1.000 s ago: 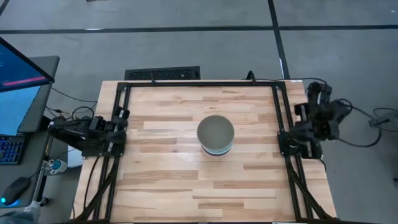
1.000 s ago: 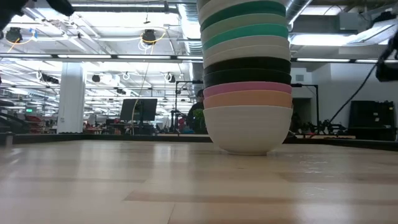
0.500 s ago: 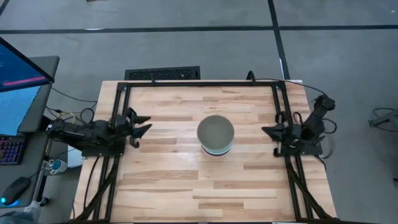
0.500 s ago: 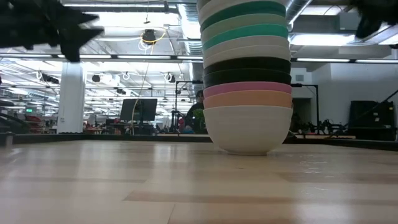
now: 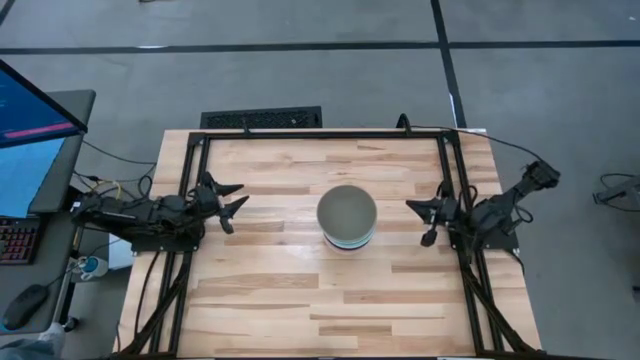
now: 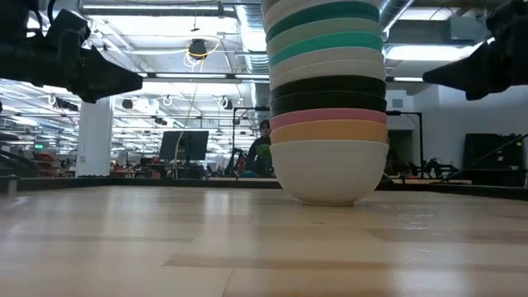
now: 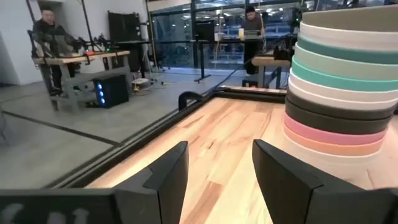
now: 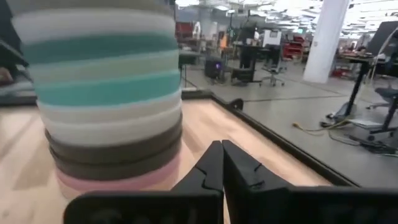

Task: Nest bowls inside each other
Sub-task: Return to home position

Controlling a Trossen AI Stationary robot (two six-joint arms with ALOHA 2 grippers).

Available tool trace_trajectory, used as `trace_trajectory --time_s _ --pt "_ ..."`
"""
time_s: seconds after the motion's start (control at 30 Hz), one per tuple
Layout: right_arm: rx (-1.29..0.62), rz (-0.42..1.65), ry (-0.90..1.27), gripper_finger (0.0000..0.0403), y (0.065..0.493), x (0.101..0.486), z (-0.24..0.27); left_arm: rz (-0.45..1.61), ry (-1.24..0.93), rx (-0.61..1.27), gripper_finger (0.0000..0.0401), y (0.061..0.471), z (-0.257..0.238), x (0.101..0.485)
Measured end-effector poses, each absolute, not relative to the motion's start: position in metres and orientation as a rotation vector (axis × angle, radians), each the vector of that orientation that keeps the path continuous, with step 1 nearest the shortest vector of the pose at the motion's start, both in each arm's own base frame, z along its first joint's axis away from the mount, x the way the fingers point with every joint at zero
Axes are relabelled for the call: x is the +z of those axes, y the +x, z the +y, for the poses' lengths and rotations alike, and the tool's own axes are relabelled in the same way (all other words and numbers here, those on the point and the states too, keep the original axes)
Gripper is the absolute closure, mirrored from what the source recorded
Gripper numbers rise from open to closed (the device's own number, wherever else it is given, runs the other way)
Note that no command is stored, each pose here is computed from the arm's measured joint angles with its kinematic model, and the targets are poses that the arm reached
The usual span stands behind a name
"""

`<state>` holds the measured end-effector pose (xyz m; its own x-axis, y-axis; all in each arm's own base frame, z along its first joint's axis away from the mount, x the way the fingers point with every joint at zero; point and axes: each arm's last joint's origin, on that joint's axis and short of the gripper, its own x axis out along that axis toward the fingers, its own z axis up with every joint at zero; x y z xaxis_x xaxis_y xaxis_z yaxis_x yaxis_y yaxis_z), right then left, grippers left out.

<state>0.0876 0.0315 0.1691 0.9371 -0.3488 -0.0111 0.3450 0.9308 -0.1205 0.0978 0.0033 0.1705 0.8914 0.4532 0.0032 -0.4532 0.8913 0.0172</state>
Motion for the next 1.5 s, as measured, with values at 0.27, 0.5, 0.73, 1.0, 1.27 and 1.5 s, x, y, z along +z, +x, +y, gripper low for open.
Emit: trace_trajectory --time_s 0.27,0.5,0.73,1.0,1.27,1.5 --pt "-0.36 0.075 -0.158 0.037 0.0889 0.1645 0.0308 -0.005 -0.005 0.471 0.023 0.0977 0.0033 0.1706" --pt "-0.354 0.076 -0.159 0.0374 0.089 0.1644 0.031 -0.004 -0.005 0.471 0.023 0.0977 0.0033 0.1705" --pt "-0.354 0.076 -0.159 0.0373 0.089 0.1645 0.031 -0.004 -0.005 0.471 0.023 0.0977 0.0033 0.1704" --pt "-0.353 0.076 -0.159 0.0372 0.089 0.1646 0.031 -0.002 -0.003 0.471 0.023 0.0977 0.0033 0.1703" --pt "-0.353 0.076 -0.159 0.0373 0.089 0.1647 0.031 -0.002 0.001 0.471 0.023 0.0977 0.0033 0.1704" --pt "-0.353 0.076 -0.159 0.0372 0.089 0.1647 0.031 -0.002 -0.003 0.471 0.023 0.0977 0.0033 0.1703"
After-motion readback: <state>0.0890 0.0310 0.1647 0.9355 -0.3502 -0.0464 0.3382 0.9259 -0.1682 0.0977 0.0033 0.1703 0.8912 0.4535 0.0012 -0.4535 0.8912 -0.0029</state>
